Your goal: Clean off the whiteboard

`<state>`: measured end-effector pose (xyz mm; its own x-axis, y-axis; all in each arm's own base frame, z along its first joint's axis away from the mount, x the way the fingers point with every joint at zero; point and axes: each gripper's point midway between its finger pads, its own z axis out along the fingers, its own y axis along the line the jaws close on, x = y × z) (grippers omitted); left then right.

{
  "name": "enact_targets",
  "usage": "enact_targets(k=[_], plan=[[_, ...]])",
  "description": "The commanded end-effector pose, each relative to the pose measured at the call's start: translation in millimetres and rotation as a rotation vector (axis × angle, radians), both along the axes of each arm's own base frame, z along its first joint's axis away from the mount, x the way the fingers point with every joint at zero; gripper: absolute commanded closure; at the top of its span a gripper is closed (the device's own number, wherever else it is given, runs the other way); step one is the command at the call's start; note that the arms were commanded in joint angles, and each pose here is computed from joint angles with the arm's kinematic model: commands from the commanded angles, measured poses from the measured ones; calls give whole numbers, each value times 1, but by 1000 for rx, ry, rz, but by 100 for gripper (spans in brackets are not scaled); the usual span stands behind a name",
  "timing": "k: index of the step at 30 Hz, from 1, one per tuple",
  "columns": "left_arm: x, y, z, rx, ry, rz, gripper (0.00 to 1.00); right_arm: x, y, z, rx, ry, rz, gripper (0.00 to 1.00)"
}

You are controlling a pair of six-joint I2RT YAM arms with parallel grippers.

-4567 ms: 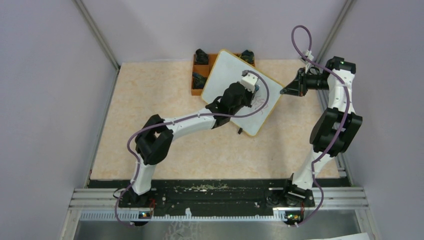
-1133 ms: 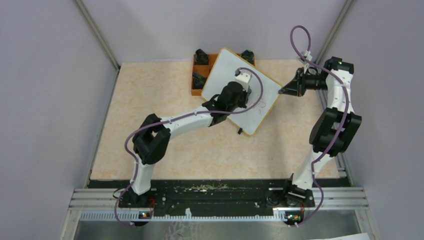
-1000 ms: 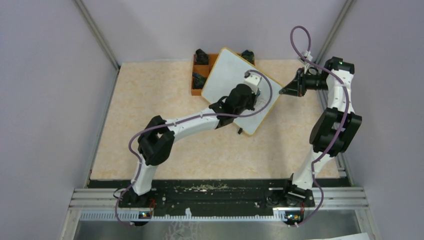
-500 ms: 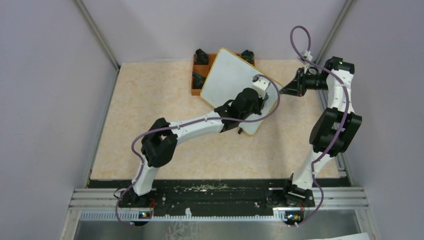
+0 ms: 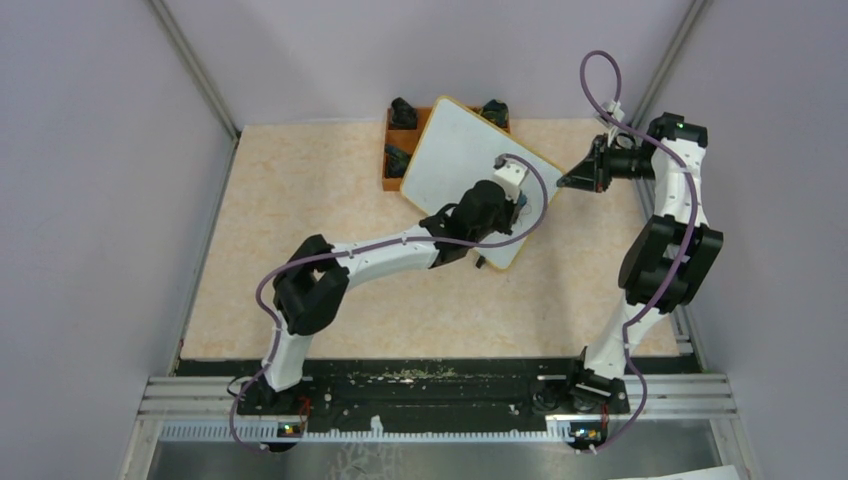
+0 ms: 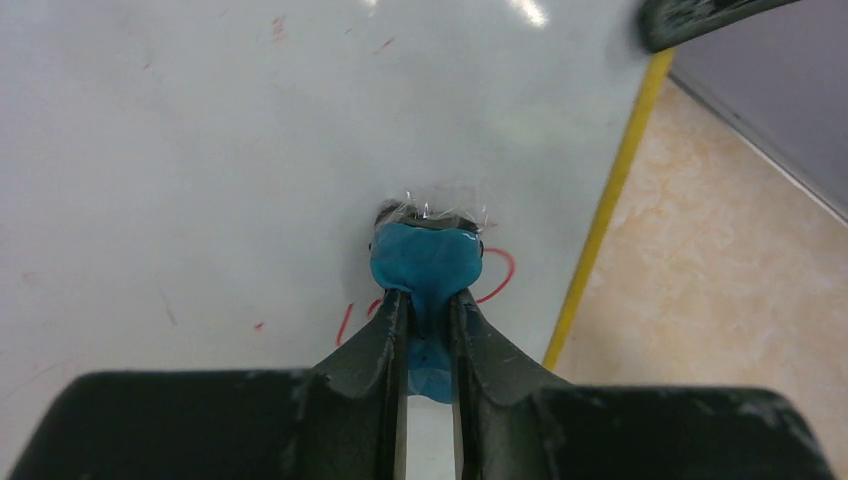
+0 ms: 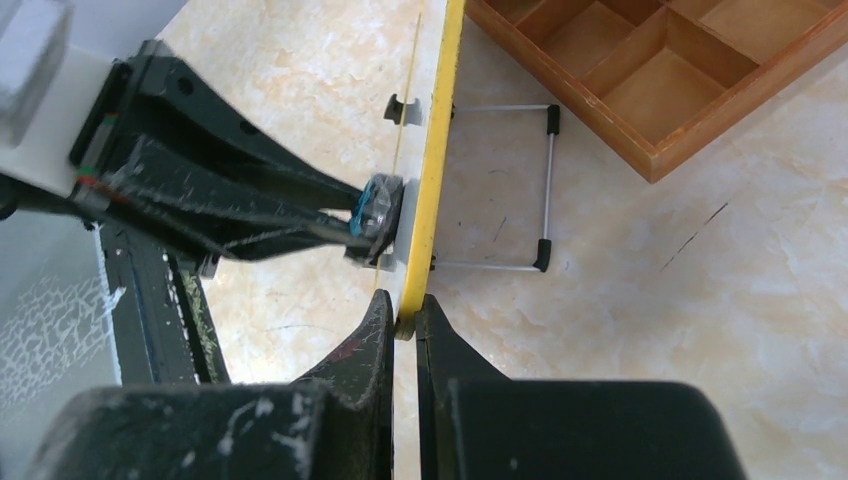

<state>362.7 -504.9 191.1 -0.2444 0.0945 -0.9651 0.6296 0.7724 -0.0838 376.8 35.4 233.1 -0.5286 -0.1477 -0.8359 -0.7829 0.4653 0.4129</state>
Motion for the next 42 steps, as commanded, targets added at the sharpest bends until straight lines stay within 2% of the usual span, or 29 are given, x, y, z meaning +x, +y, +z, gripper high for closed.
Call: enact_targets(k=[1, 4, 7, 11, 19, 24, 30, 42], plan=[[31, 59, -37, 73, 87, 108, 100, -17, 15, -11, -66, 39, 69, 100], [43, 78, -38, 62, 104, 136, 100, -17, 16, -12, -63, 41, 71, 100], [43, 73, -37, 55, 109, 118, 100, -16, 16, -13, -62, 41, 73, 100], [27, 42, -32, 36, 107, 51, 100, -16, 17, -13, -61, 44, 74, 100], [-27, -44, -22, 39, 75, -112, 100, -18, 17, -15, -66, 49, 76, 100], [-44, -67, -23, 44, 69, -152, 100, -18, 17, -15, -65, 50, 76, 100], [-36, -50, -37, 87, 72, -99, 100, -19, 18, -14, -66, 45, 76, 100], [13, 36, -25, 67, 72, 75, 100, -19, 18, -16, -63, 48, 76, 100]])
